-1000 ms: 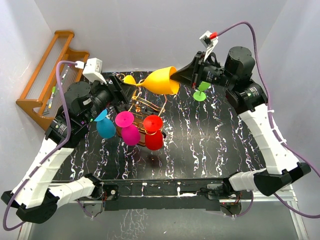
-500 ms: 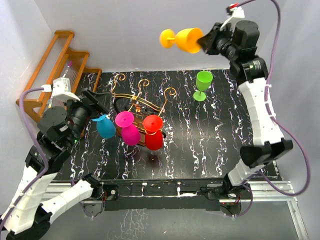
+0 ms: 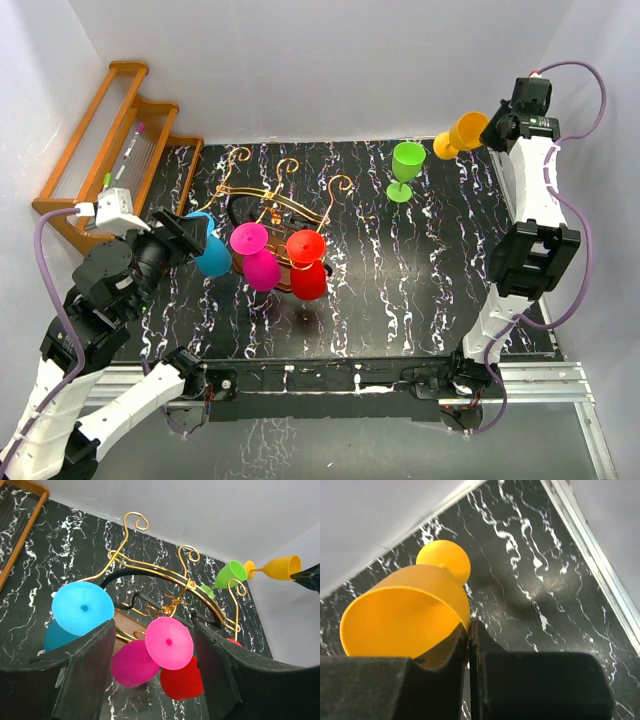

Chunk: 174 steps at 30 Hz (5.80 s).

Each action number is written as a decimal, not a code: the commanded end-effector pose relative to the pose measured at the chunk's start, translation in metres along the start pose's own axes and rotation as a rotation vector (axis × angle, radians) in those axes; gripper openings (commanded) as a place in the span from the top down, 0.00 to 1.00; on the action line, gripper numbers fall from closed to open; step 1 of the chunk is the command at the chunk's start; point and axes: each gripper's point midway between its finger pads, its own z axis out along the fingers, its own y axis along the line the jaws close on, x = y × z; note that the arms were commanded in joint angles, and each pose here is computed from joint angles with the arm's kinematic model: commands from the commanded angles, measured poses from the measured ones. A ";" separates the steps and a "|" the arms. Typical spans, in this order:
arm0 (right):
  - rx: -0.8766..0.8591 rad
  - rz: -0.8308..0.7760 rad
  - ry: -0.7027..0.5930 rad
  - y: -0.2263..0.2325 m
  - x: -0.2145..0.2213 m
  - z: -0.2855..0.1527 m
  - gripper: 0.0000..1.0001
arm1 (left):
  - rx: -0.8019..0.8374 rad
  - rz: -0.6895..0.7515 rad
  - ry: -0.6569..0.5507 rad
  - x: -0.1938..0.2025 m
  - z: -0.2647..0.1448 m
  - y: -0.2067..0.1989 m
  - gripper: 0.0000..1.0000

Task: Take the wine glass off the wine glass rack

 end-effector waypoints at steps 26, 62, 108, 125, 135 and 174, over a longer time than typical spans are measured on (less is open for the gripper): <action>0.033 -0.092 0.209 -0.009 0.087 0.032 0.92 | -0.054 0.011 0.066 0.024 -0.011 0.023 0.39; -0.102 -0.092 0.060 0.034 0.030 -0.027 0.64 | -0.046 -0.005 0.094 0.034 -0.007 0.020 0.39; -0.923 -0.382 -0.231 0.196 0.060 -0.305 0.60 | -0.203 -0.497 0.229 0.045 0.043 0.085 0.45; -0.936 -0.369 -0.202 0.201 0.066 -0.293 0.61 | -0.279 -0.495 0.233 0.071 0.014 0.080 0.41; -0.925 -0.370 -0.207 0.199 0.067 -0.291 0.61 | -0.261 -0.561 0.205 0.079 0.030 0.085 0.41; -0.925 -0.349 -0.237 0.199 0.063 -0.291 0.61 | -0.251 -0.561 0.141 0.045 0.044 0.078 1.00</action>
